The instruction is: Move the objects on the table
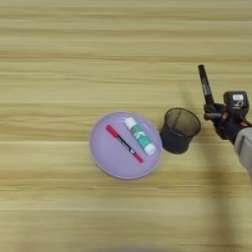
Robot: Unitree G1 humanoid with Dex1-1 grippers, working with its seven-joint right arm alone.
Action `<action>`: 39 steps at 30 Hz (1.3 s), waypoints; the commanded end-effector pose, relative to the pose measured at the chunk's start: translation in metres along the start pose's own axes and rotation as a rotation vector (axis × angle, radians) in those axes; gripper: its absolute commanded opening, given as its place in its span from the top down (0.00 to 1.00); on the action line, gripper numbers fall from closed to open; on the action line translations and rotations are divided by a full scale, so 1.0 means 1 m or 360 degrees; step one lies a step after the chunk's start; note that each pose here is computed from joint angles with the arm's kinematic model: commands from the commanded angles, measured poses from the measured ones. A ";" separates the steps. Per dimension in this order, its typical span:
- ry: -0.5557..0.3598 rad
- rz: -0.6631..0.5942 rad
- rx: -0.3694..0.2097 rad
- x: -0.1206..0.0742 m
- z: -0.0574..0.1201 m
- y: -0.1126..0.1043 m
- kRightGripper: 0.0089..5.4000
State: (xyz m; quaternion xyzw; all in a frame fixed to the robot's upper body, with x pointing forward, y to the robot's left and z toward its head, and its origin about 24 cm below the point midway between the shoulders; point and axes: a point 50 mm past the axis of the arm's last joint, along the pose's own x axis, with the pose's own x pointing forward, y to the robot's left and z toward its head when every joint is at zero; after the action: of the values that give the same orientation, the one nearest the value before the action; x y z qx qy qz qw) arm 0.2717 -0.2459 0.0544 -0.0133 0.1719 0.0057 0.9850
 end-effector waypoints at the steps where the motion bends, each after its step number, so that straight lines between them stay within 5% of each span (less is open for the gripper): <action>1: -0.0226 -0.0040 -0.0095 0.003 0.037 -0.006 0.81; 24: 0.0100 -0.0066 -0.0241 0.021 -0.004 -0.015 0.81; 39: 0.0275 0.0007 -0.0470 0.024 -0.026 -0.005 0.81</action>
State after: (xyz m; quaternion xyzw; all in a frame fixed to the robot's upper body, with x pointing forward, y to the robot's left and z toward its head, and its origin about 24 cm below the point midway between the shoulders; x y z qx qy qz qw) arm 0.2678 -0.2467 -0.0072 -0.1247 0.3123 0.0347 0.9411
